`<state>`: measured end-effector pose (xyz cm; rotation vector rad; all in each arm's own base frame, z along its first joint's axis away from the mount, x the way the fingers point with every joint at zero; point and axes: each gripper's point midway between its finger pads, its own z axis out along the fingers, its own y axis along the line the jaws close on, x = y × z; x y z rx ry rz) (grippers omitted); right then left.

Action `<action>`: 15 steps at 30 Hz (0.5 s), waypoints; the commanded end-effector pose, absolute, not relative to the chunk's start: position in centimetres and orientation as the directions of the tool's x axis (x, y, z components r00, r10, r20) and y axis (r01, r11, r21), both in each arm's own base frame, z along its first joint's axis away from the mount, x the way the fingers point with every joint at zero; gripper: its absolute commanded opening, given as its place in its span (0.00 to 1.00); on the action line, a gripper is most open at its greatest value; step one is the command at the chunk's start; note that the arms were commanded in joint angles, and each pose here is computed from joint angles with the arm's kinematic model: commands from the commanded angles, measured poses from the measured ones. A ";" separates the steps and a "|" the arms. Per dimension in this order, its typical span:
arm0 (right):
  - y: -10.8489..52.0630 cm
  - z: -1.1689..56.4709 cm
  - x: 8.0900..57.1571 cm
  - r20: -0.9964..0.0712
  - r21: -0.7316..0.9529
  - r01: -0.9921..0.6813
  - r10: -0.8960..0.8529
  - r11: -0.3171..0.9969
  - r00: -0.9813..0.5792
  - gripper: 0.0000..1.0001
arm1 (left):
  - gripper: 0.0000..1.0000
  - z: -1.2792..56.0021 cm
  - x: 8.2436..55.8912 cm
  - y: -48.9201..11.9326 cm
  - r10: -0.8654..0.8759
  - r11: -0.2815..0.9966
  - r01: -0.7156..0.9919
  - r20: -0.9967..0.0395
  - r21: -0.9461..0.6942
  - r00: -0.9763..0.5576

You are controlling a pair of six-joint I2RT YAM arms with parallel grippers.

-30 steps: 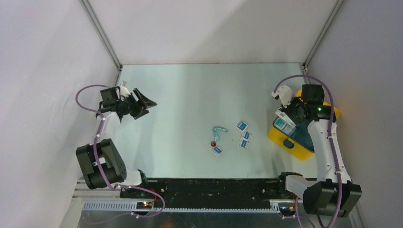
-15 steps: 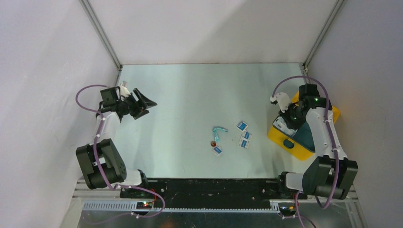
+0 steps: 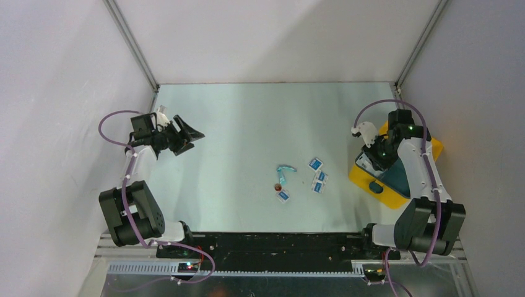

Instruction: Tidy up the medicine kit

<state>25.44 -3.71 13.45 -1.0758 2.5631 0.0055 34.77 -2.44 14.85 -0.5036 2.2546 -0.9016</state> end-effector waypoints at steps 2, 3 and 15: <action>-4.3 16.1 26.7 -0.386 -0.231 -0.657 -0.687 0.718 -0.615 0.41 | 0.75 16.6 35.8 -2.1 -0.541 0.697 -0.056 -0.474 -0.714 -0.694; -4.2 16.1 26.8 -0.392 -0.231 -0.651 -0.682 0.723 -0.618 0.42 | 0.75 16.5 35.8 -2.1 -0.540 0.698 -0.056 -0.475 -0.713 -0.695; -2.8 17.1 29.2 -0.512 -0.203 -0.608 -0.612 0.768 -0.603 0.42 | 0.75 16.5 35.8 -2.1 -0.542 0.697 -0.058 -0.473 -0.714 -0.695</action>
